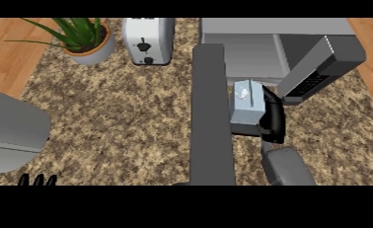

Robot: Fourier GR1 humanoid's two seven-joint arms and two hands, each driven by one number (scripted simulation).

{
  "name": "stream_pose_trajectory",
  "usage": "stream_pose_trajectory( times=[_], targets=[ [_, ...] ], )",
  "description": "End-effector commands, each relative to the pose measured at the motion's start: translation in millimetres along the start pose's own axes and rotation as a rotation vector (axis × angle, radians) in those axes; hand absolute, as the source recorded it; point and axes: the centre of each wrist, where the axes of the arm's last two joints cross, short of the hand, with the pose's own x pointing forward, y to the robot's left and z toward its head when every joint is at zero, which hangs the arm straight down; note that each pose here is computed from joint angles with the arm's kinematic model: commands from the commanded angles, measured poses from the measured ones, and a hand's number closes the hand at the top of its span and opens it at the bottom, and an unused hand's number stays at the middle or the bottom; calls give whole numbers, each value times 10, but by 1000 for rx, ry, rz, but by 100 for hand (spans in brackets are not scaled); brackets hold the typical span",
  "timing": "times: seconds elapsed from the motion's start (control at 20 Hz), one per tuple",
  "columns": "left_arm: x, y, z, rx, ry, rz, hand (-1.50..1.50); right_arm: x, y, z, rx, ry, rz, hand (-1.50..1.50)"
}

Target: Pick up the milk, place it into the microwave and close the microwave

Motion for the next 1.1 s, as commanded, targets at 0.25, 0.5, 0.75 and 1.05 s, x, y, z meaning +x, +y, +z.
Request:
stream_pose_trajectory(
  times=[0.25,0.5,0.75,1.05],
  targets=[
    [-16,71,13,-7,4,-9,-150,-289,192,-518,-65,85,42,150],
    [-39,98,129,-6,14,-7,-150,-478,222,-560,-81,103,130,150],
    [-92,130,-41,-50,2,6,-150,-557,-48,-684,-97,130,271,150],
    [-176,196,45,-42,37,12,-150,-574,-320,-768,-82,94,340,150]
  ],
)
